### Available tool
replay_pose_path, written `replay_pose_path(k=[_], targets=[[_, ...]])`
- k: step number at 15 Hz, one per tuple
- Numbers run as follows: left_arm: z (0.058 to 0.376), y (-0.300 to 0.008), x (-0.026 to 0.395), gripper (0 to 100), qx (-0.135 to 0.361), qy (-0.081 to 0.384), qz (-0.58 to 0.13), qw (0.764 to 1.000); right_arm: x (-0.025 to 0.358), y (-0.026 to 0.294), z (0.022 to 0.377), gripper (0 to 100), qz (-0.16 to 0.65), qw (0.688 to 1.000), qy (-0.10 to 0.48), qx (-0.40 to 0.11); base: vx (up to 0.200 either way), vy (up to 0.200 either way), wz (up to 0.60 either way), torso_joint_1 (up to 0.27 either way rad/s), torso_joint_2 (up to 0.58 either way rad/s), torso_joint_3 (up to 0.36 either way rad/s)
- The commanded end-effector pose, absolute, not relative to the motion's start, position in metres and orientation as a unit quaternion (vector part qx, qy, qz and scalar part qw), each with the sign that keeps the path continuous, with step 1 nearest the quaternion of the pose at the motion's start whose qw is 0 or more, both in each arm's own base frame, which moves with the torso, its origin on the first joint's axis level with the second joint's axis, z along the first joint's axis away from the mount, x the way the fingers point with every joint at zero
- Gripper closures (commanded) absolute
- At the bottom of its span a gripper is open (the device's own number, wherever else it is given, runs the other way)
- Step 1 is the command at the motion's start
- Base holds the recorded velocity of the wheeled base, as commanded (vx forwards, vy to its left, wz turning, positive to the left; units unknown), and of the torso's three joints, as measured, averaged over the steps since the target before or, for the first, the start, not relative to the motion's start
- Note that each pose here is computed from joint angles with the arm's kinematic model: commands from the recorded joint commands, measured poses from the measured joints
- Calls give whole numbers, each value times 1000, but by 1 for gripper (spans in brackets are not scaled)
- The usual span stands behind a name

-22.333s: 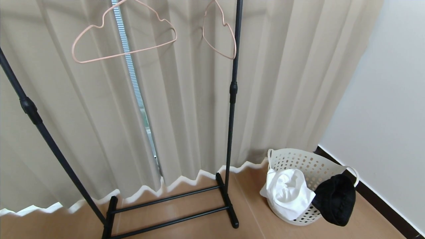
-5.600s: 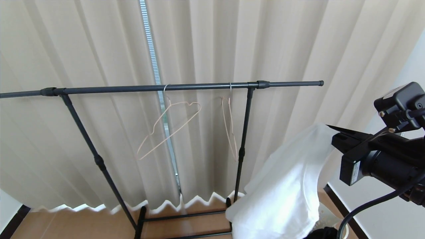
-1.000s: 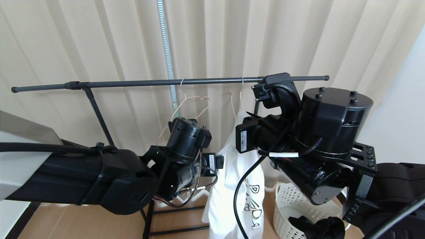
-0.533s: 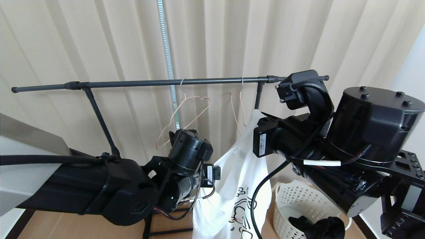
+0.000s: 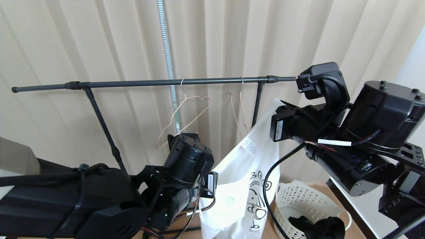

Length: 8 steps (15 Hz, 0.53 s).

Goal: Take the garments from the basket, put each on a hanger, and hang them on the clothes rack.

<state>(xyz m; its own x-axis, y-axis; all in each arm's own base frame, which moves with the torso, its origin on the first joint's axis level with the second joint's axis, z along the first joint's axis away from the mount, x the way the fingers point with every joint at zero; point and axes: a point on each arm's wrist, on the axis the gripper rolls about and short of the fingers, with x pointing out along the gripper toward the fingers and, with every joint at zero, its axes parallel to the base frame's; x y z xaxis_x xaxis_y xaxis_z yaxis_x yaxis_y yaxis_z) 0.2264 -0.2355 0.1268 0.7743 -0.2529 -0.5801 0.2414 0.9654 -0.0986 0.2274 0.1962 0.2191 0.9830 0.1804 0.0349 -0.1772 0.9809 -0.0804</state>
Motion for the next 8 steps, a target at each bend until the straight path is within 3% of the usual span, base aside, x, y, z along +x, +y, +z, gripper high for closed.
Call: replay_pose_path(k=[1, 6, 8], targets=[[129, -237, 221, 100, -8, 307, -140, 941, 240, 194, 209, 100, 73, 996, -20, -50, 0, 0, 0, 0, 0, 0], [133, -235, 219, 100, -2, 297, -133, 946, 257, 183, 188, 100, 60, 996, -14, -60, 0, 0, 0, 0, 0, 0], [143, -231, 220, 100, 1, 284, -135, 949, 262, 176, 183, 100, 55, 995, -8, -88, 0, 0, 0, 0, 0, 0]])
